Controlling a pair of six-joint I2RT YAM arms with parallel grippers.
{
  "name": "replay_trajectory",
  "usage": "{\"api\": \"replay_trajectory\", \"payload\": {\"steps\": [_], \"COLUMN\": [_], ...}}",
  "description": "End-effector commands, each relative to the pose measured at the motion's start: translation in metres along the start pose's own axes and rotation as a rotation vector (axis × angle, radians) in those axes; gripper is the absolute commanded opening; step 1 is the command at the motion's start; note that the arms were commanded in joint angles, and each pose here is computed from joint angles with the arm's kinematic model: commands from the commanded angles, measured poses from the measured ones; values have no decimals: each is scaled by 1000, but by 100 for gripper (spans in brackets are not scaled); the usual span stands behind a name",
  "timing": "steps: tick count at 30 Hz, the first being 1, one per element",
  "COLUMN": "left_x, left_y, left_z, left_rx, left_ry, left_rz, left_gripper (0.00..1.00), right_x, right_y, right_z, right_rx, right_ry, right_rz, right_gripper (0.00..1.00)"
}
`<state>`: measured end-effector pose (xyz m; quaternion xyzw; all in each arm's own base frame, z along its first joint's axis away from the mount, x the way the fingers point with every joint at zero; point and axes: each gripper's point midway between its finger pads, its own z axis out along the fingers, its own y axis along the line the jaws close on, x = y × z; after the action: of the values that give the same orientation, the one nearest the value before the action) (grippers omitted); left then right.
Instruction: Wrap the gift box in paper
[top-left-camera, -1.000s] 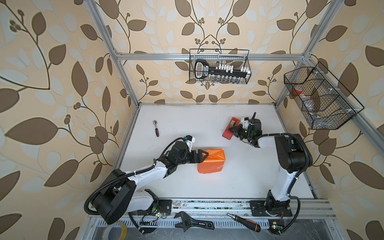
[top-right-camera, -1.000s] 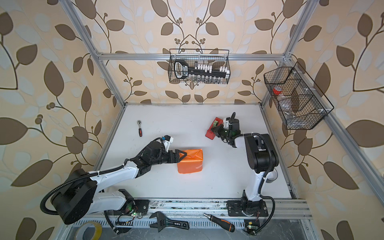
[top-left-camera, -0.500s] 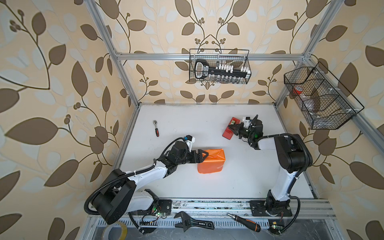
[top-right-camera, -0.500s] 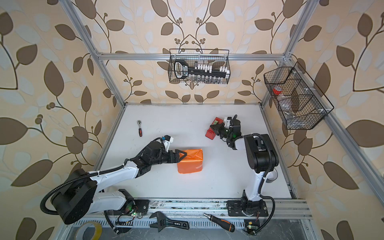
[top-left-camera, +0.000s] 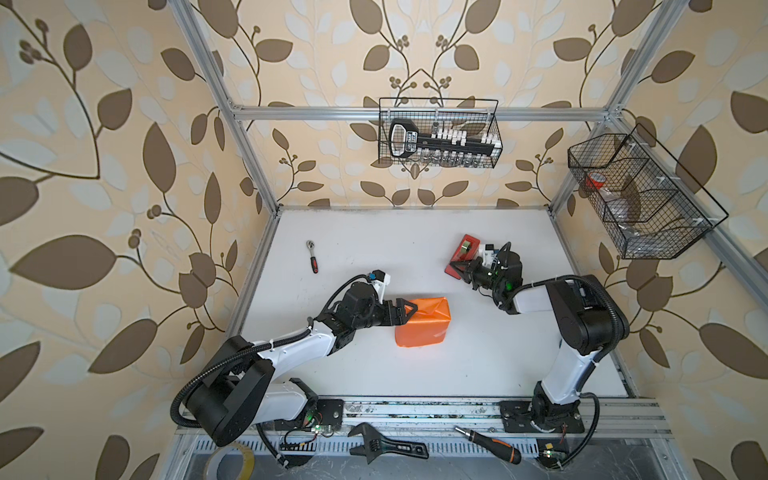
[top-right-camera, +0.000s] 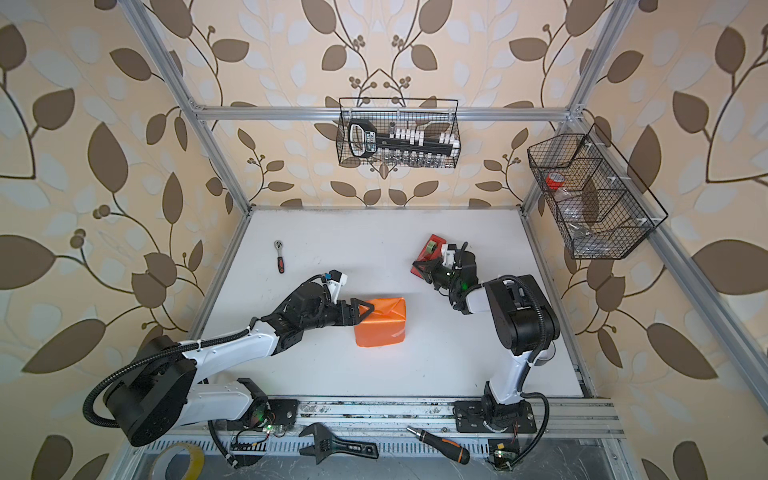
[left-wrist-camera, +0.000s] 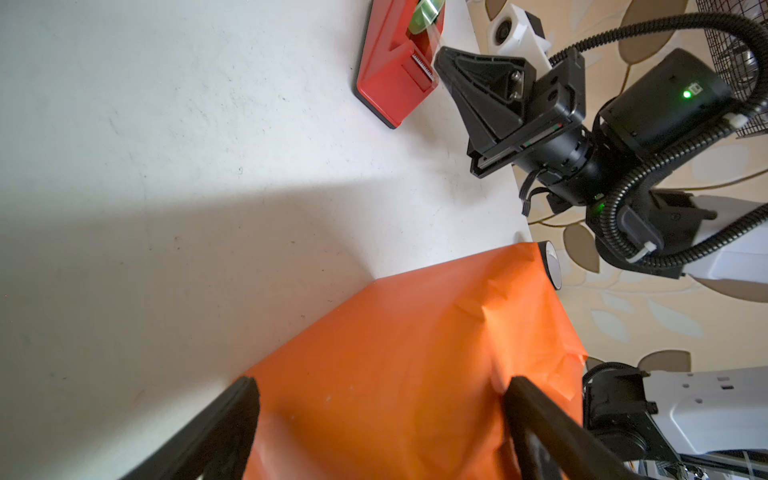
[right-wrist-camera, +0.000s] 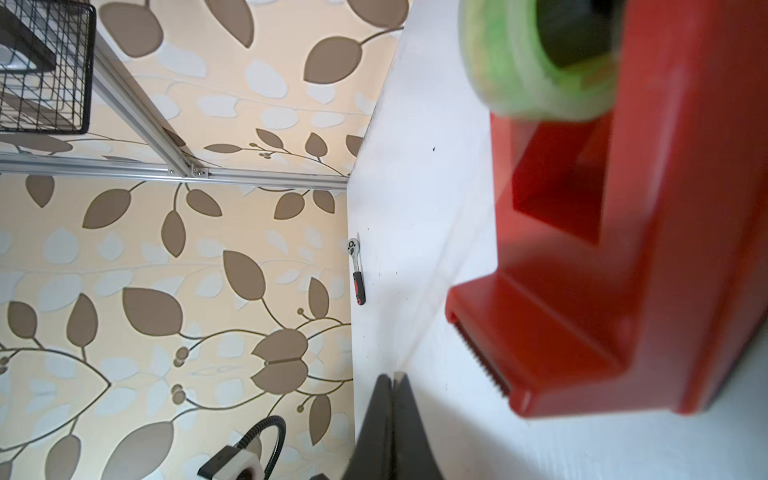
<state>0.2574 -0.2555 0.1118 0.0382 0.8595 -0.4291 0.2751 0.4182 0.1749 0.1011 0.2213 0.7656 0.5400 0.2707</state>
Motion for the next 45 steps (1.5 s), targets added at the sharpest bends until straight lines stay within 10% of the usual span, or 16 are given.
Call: {"api": "replay_trajectory", "payload": {"steps": [1, 45], "left_x": [45, 46], "left_y": [43, 47], "left_z": [1, 2], "left_rx": [-157, -168], "left_ry": [152, 153], "left_rz": [-15, -8], "left_gripper": [93, 93], "right_x": [15, 11], "right_y": [18, -109], "right_z": [-3, -26], "right_rx": [-56, 473], "right_ry": [29, 29], "right_rz": [-33, -157], "right_gripper": [0, 0]}}
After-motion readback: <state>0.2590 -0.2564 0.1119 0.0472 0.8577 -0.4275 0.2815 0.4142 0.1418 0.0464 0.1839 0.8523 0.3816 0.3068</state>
